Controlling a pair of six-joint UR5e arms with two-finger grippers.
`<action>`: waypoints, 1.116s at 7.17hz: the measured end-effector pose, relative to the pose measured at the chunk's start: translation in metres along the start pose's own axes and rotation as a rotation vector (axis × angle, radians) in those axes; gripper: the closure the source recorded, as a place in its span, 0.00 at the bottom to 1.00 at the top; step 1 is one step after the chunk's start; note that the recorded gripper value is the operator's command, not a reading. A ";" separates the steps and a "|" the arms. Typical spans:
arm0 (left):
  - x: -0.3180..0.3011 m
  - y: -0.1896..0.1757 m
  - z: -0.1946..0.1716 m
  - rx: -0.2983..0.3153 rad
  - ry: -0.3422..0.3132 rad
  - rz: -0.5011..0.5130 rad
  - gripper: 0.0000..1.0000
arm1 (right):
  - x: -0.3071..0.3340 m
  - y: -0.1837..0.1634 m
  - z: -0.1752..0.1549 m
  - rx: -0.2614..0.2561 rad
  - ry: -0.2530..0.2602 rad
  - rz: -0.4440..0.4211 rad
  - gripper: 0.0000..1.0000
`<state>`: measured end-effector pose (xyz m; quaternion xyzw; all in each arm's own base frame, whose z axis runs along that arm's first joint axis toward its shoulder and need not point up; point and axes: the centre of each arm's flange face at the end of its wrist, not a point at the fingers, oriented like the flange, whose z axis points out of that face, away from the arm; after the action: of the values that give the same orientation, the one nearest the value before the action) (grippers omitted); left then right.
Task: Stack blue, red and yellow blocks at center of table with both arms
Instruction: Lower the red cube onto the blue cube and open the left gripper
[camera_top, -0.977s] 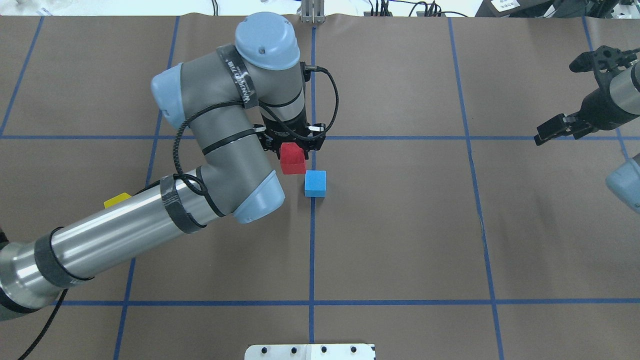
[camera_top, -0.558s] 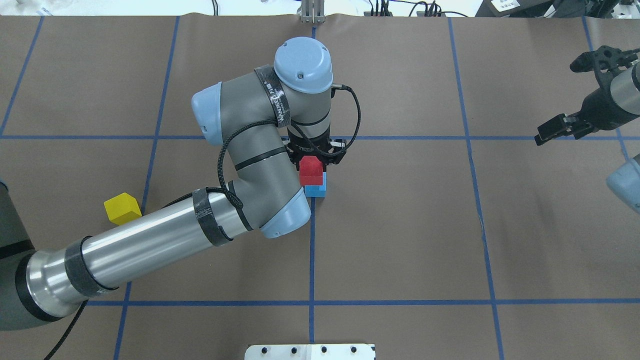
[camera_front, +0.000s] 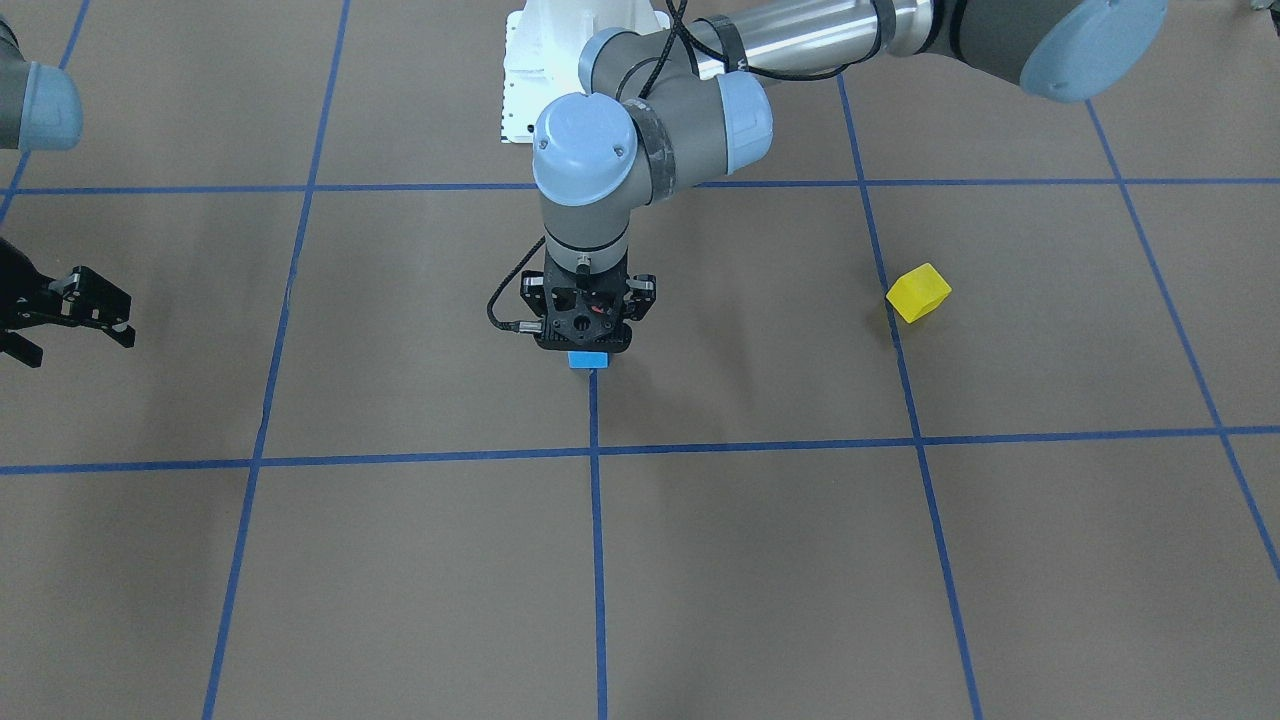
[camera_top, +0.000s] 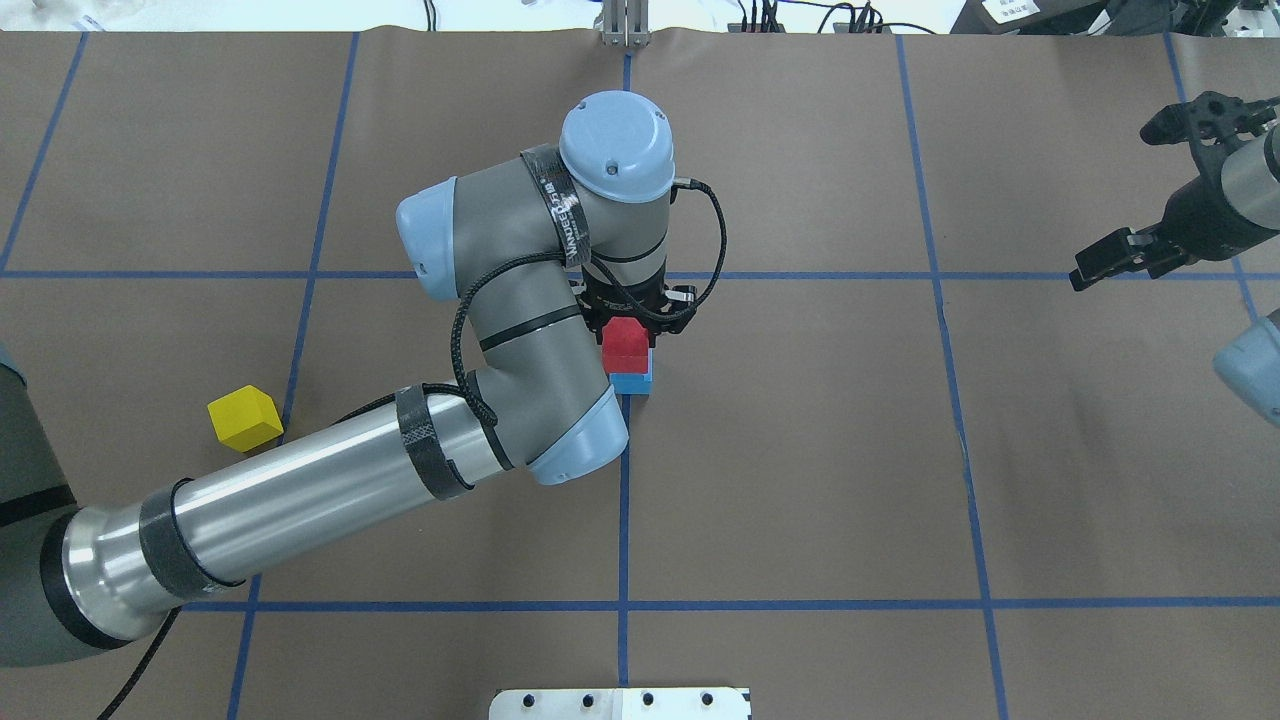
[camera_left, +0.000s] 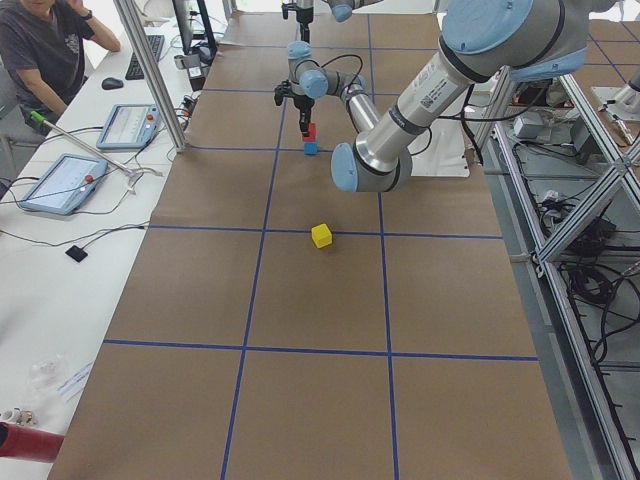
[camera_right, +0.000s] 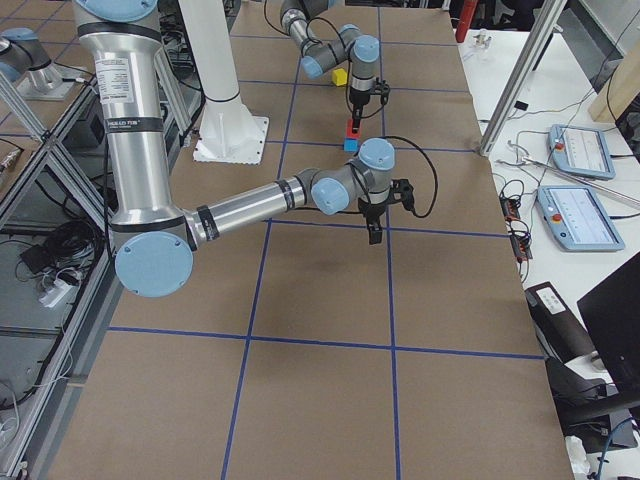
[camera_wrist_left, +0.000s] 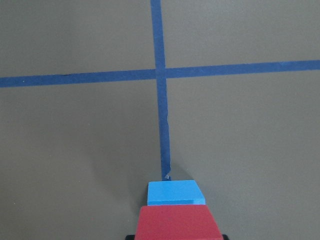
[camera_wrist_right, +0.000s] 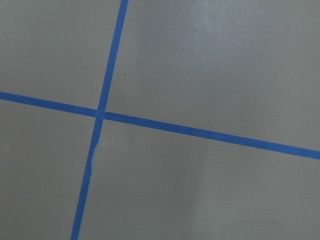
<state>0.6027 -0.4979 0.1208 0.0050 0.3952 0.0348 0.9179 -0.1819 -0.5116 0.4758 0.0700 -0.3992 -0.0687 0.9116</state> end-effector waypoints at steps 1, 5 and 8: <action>0.001 0.001 0.002 0.002 -0.001 0.002 1.00 | 0.000 0.000 0.000 0.000 0.000 0.000 0.00; 0.003 0.002 0.004 0.004 0.003 0.002 1.00 | 0.000 0.000 0.000 0.000 -0.001 0.000 0.00; 0.004 0.003 0.004 0.005 0.006 0.005 0.61 | 0.000 0.000 0.000 -0.001 0.000 0.001 0.00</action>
<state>0.6083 -0.4943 0.1207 0.0079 0.3982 0.0362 0.9165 -0.1819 -0.5117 0.4762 0.0695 -0.3992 -0.0686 0.9116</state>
